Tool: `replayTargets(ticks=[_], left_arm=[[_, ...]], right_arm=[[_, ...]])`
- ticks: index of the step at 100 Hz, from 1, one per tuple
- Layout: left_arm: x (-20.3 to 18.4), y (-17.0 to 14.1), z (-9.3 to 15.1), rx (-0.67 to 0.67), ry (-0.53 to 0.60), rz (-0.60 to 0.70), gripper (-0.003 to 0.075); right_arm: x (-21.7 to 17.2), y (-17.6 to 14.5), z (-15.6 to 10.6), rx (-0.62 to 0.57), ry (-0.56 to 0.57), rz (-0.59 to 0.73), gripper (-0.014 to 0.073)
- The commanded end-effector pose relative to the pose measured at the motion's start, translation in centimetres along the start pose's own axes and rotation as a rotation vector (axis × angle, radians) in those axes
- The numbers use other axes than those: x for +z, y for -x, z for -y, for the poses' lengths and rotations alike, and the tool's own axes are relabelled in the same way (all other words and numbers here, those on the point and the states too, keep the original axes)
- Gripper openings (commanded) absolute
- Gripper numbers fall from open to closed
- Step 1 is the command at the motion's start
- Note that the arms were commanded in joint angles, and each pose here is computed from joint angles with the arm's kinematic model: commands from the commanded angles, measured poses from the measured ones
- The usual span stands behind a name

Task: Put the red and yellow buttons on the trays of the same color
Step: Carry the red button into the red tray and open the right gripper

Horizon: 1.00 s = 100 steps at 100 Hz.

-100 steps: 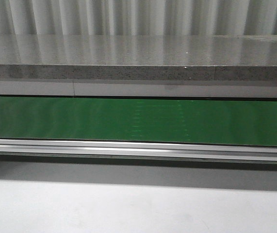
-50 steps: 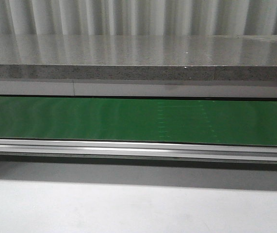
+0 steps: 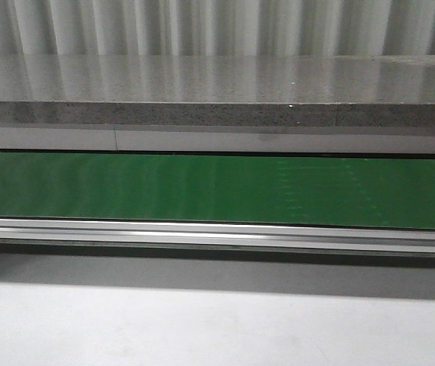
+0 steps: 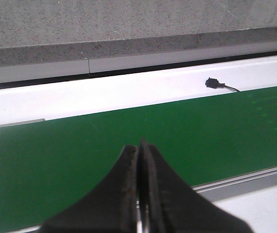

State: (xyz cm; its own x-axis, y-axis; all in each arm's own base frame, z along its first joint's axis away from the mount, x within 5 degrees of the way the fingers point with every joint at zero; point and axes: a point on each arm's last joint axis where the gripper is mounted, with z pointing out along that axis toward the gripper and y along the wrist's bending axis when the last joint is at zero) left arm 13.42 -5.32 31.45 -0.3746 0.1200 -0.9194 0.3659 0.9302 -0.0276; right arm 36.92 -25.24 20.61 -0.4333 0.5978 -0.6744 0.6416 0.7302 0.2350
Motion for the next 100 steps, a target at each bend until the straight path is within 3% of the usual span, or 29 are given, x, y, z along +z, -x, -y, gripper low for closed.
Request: replayTargets(ticks=[1,34,43,56,66,82,100], left_arm=[[-0.5,1.5,0.2,-0.009,-0.010,0.107,-0.0020],[-0.5,1.5,0.2,-0.009,-0.010,0.107,-0.0020],[-0.5,1.5,0.2,-0.009,-0.010,0.107,-0.0020],[-0.5,1.5,0.2,-0.009,-0.010,0.107,-0.0020],[-0.5,1.5,0.2,-0.009,-0.010,0.107,-0.0020],[-0.5,1.5,0.2,-0.009,-0.010,0.107,-0.0020],[-0.5,1.5,0.2,-0.009,-0.010,0.107,-0.0020]], right_arm=[[-2.5,2.9,-0.5,0.003,0.016,0.144,0.0493],[-7.5,4.2,-1.9,-0.054,0.042,0.184,0.0464],[-10.2,4.4,-2.9,-0.088,0.058,0.196,0.0353],[-13.6,3.4,-4.7,-0.136,0.095,0.208,0.0080],[-15.8,2.2,-6.0,-0.184,0.124,0.219,-0.0074],[-18.7,-0.4,-8.0,-0.246,0.186,0.192,-0.0065],[-22.4,-3.8,-9.8,-0.426,0.263,0.166,-0.0065]])
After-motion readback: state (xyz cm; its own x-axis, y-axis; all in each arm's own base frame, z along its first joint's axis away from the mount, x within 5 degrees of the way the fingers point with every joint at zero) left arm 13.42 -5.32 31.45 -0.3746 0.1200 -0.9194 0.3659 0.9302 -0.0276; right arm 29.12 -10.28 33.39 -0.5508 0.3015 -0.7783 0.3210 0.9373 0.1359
